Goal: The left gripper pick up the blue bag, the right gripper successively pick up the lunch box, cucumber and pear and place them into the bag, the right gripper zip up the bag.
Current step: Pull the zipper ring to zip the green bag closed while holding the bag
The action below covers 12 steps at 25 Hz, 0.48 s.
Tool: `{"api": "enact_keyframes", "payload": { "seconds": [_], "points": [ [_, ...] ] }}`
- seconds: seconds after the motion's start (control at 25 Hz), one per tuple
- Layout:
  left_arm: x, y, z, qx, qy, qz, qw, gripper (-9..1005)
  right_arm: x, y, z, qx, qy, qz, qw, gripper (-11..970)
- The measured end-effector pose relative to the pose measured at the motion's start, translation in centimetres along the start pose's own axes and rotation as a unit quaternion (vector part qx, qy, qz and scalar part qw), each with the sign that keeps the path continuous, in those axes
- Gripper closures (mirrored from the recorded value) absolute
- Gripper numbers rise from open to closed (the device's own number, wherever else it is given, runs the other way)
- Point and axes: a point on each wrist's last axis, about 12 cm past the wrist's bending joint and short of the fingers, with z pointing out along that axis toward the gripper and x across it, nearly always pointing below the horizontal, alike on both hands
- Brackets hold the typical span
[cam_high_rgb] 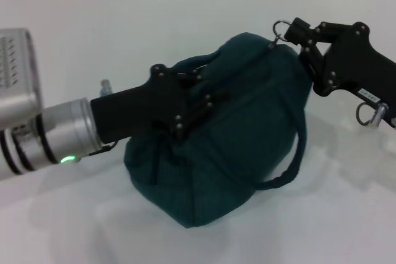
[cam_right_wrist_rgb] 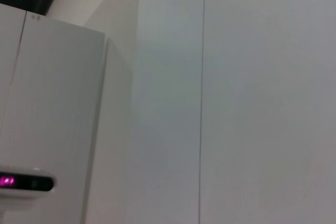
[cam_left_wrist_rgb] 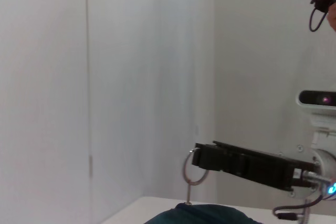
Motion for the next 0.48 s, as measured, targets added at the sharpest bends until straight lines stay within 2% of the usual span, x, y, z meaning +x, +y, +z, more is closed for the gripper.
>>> {"api": "enact_keyframes", "payload": {
  "seconds": [0.28,0.48],
  "points": [
    [1.1,-0.9,-2.1,-0.053,-0.027,0.016,0.998,851,0.3,-0.3,-0.1,0.009,0.014,0.015,1.0,934],
    [1.6,-1.9,-2.6,-0.045,-0.053,0.037,0.997,871,0.6,-0.8,0.0,0.023,0.031,0.012,0.999,934]
  ]
}}
